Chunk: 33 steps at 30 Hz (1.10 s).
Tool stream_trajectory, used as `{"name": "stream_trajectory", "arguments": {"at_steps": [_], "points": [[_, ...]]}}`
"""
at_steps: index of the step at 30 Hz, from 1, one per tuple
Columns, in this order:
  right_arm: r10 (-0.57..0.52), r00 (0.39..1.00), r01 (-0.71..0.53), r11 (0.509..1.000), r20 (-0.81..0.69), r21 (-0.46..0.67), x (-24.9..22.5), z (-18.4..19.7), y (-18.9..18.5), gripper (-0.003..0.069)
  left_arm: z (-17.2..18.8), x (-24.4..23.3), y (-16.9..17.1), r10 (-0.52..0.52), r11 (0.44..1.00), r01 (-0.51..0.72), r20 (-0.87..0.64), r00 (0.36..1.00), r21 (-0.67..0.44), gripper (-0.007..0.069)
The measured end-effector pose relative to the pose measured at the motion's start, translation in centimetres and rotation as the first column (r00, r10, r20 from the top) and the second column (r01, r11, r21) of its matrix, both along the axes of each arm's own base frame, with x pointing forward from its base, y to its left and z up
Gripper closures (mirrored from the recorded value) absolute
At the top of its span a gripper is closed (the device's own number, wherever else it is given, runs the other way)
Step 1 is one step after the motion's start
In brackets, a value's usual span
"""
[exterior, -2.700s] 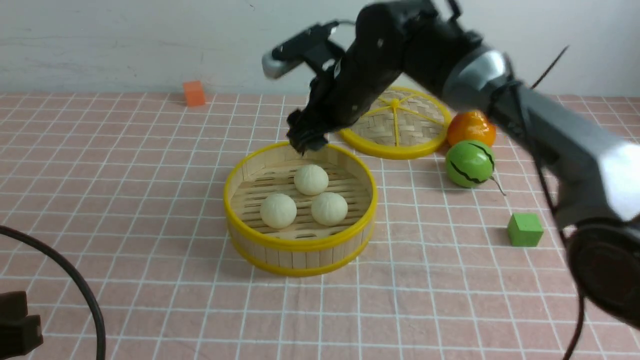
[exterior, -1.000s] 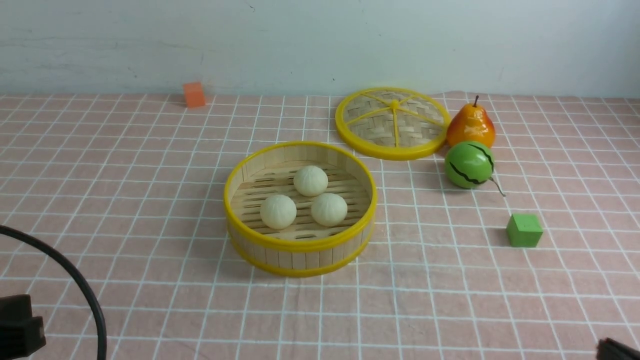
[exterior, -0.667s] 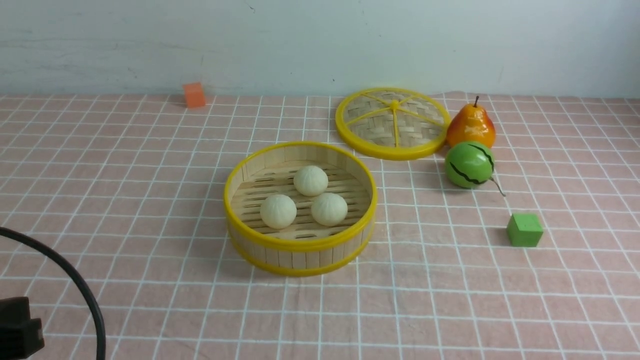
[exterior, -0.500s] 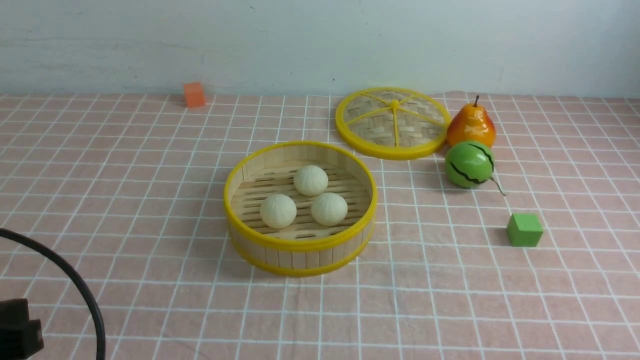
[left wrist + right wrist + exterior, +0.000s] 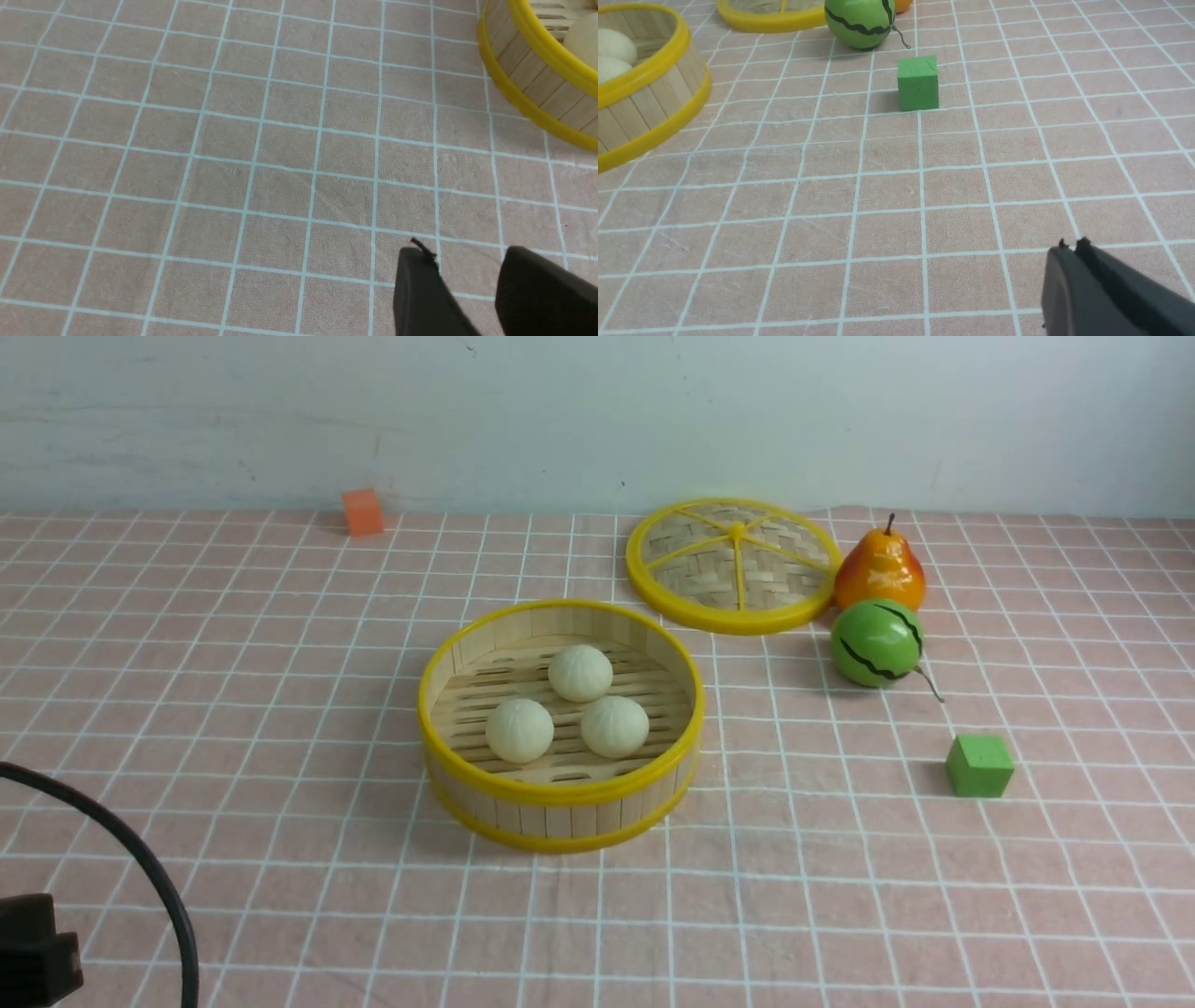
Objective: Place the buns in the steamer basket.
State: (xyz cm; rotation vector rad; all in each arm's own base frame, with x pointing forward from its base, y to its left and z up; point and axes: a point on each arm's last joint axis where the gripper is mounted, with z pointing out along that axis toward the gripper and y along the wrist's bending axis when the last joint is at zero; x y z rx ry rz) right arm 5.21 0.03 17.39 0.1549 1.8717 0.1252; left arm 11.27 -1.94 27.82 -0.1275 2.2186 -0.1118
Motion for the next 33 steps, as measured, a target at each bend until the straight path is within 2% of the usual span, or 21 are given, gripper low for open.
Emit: {"name": "stream_trajectory", "arguments": {"at_steps": [6, 9, 10, 11, 13, 17, 22, 27, 31, 33], "points": [[0.0, 1.0, 0.0, 1.0, 0.0, 0.0, 0.0, 0.0, 0.0, 0.0648, -0.6, -0.1, 0.0, -0.014, 1.0, 0.014, 0.014, 1.0, 0.008, 0.0387], [0.0, 1.0, 0.0, 1.0, -0.001, 0.0, 0.0, 0.0, 0.0, 0.0648, -2.4, -0.8, 0.2, -0.043, 0.999, 0.043, 0.043, 0.998, 0.012, 0.0387], [0.0, 1.0, 0.0, 1.0, -0.001, 0.0, 0.0, 0.0, 0.0, 0.0647, -4.4, -2.0, 0.6, -0.051, 0.999, 0.051, 0.048, 0.998, 0.016, 0.0387], [0.0, 1.0, 0.0, 1.0, -0.001, 0.0, 0.0, 0.0, 0.0, 0.0646, -4.4, -2.0, 0.6, -0.051, 0.999, 0.05, 0.049, 0.998, 0.015, 0.0387], [0.0, 1.0, 0.0, 1.0, -0.001, 0.0, 0.0, 0.0, 0.0, 0.0643, -7.1, -3.5, 1.3, -0.038, 0.999, 0.038, 0.077, 0.996, 0.002, 0.0387], [0.0, 1.0, 0.0, 1.0, -0.001, 0.0, 0.0, 0.0, 0.0, 0.0637, -10.2, -5.0, 1.8, 0.027, 0.994, -0.001, 0.235, 0.972, -0.109, 0.0387], [0.0, 1.0, 0.0, 1.0, -0.001, 0.0, 0.0, 0.0, 0.0, 0.0633, -10.2, -5.7, 2.3, 0.109, 0.985, -0.053, 0.357, 0.928, -0.164, 0.0387], [0.0, 1.0, 0.0, 1.0, -0.001, -0.001, 0.0, 0.0, 0.0, 0.0627, -10.8, -6.0, 2.6, 0.177, 0.972, -0.116, 0.313, 0.933, -0.204, 0.0387], [0.0, 1.0, 0.0, 1.0, -0.001, -0.001, 0.0, 0.0, 0.0, 0.0625, -10.9, -6.0, 2.4, 0.127, 0.986, -0.085, 0.32, 0.939, -0.144, 0.0394], [0.0, 1.0, 0.0, 1.0, -0.001, -0.001, 0.0, 0.0, 0.0, 0.0622, -10.9, -6.0, 2.2, 0.058, 0.996, -0.032, 0.319, 0.946, -0.085, 0.0438]]}}
